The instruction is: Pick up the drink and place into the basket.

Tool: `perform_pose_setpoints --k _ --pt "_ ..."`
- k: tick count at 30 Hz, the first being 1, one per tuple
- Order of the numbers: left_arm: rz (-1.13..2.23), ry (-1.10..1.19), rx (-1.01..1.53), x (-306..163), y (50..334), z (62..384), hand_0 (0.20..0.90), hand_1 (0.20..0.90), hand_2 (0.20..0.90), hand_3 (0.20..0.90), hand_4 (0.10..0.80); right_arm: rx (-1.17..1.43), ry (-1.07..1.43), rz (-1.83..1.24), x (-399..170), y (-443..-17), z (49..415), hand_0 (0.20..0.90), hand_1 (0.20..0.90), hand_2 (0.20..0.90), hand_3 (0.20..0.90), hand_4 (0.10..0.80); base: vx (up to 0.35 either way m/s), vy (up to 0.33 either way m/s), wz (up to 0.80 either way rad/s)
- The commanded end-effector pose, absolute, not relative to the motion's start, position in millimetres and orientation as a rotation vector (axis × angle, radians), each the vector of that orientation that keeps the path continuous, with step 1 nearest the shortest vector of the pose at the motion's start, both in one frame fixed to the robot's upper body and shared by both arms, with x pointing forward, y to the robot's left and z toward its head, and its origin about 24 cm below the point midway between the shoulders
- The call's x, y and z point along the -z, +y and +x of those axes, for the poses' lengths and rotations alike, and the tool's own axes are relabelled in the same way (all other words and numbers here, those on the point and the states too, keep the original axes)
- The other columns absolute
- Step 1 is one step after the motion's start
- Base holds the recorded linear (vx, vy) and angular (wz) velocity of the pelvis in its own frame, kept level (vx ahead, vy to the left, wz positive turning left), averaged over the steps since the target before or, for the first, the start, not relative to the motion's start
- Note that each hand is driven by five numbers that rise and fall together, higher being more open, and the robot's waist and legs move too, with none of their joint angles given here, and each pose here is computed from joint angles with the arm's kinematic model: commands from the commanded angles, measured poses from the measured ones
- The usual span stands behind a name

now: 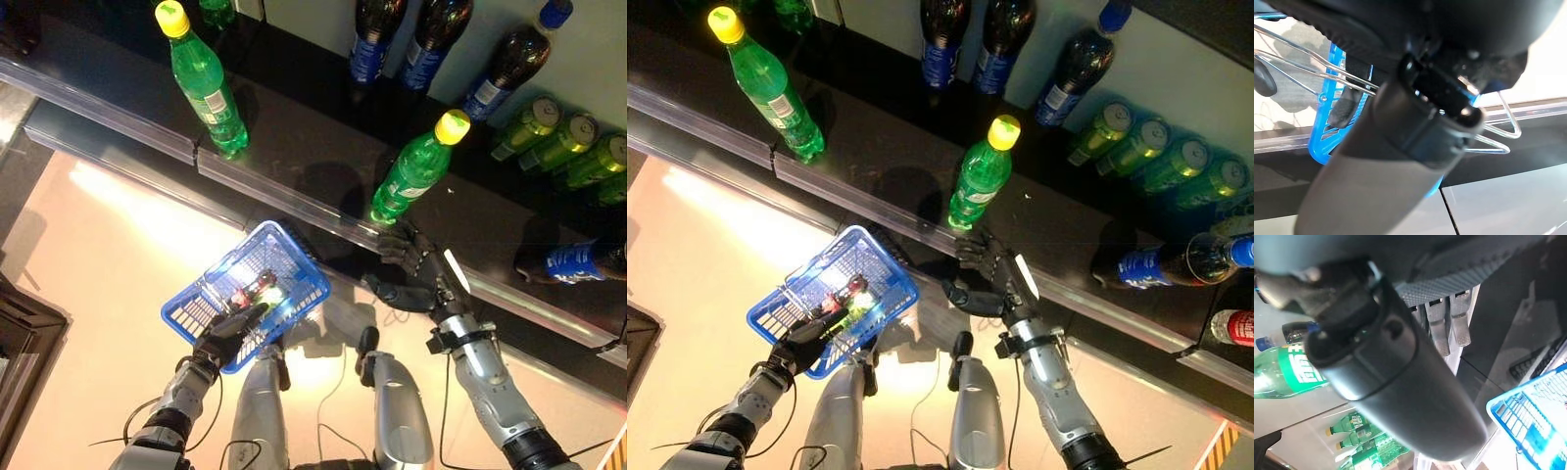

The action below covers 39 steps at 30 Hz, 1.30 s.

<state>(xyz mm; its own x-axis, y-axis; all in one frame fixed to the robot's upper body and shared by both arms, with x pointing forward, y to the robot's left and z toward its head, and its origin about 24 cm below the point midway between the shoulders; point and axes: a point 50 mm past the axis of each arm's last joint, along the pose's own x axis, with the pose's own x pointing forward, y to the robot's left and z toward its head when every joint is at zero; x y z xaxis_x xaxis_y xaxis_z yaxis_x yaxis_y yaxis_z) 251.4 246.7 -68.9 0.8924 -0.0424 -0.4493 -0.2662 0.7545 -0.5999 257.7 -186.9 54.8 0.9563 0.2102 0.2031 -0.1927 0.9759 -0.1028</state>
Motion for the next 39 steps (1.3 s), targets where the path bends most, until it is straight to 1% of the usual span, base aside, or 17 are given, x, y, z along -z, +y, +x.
perform_pose_setpoints --k 1,17,25,39 --pt "-0.747 0.459 -0.068 83.6 241.8 220.7 0.3 0.3 0.3 0.2 0.1 -0.116 -0.688 -0.038 -147.3 -200.9 265.0 0.9 0.9 0.9 0.9 0.8 0.0 0.0 0.0" --pt "-0.741 0.469 -0.076 85.3 248.7 216.4 0.3 0.3 0.3 0.2 0.1 0.006 -0.829 -0.041 -175.0 -217.8 260.4 0.9 0.9 0.9 0.9 0.8 -0.001 -0.002 0.01" --pt "-0.741 0.47 -0.075 85.7 251.4 214.7 0.3 0.3 0.3 0.2 0.1 0.046 -0.836 -0.051 -176.6 -225.0 259.1 0.9 0.9 0.9 0.9 0.8 0.019 0.003 0.0" --pt "-0.722 0.473 -0.06 82.2 252.3 220.9 0.3 0.3 0.3 0.2 0.1 -0.021 -0.872 -0.117 -194.5 -218.3 271.0 0.9 0.9 0.9 0.9 0.8 -0.001 -0.006 0.01"
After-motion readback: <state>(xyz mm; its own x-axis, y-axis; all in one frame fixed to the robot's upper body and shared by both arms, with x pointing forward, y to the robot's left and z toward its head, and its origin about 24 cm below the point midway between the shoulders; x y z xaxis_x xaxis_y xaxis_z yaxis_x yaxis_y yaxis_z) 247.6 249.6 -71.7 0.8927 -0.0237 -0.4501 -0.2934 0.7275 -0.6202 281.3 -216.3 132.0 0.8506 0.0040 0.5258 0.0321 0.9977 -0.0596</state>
